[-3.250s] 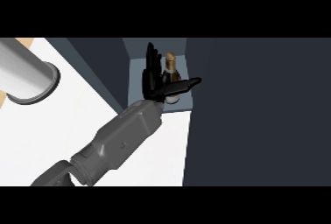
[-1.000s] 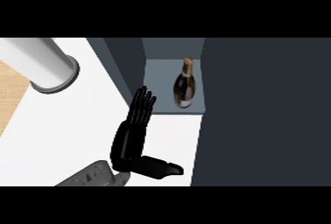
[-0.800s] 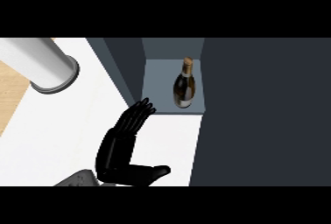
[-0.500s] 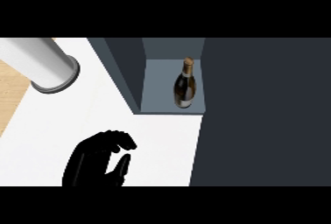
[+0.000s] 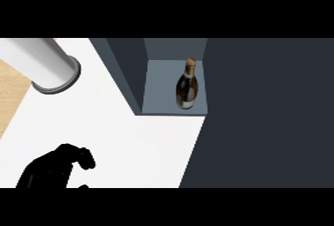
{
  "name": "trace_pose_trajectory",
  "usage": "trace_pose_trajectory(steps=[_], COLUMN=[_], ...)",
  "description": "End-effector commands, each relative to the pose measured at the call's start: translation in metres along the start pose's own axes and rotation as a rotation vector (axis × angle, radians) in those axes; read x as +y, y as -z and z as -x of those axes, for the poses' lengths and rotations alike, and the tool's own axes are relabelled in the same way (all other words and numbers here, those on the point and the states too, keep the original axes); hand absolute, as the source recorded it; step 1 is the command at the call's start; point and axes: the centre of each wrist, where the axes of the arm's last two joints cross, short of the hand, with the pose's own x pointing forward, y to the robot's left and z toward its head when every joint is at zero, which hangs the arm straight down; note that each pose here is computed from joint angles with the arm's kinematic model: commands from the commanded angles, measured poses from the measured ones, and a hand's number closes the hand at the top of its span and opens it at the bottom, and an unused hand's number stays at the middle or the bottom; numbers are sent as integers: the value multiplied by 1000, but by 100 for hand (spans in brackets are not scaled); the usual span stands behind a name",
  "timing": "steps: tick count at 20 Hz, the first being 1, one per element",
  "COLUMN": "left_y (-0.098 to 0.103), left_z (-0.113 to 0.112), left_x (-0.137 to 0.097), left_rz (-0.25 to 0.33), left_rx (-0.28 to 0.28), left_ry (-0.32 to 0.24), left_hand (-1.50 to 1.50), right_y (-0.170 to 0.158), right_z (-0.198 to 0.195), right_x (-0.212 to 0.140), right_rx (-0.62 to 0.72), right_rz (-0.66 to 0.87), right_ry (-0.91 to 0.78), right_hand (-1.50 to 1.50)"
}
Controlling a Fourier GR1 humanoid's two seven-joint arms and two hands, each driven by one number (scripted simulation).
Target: Pick up the wine, place it into the cabinet and close the cabinet
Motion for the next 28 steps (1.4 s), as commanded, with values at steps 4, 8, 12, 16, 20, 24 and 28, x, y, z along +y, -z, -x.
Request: trace_pose_trajectory(steps=[4, 8, 12, 16, 20, 24, 28], left_y=[-31, -34, -41, -47, -43, -59, -60], left_z=[-25, -40, -50, -61, -72, -78, -88], left_x=[35, 64, 78, 83, 96, 115, 126], left_rz=[-72, -119, -137, -132, -108, -101, -82], left_rx=[-39, -43, -49, -51, -68, -69, -52], left_ry=[-34, -12, 7, 17, 35, 31, 16], left_hand=[-150, -150, -150, -150, -150, -150, -150], right_y=[11, 39, 54, 68, 79, 97, 116], right_z=[-24, -18, -5, -4, -12, -8, -17], right_x=[54, 72, 101, 108, 99, 94, 86], right_rx=[-60, 24, 17, -24, -122, -120, -116], right_rz=[-103, -190, -172, -94, 35, 89, 132], right_ry=[29, -31, -26, -44, -27, -36, -46], right_hand=[150, 150, 150, 150, 150, 150, 150])
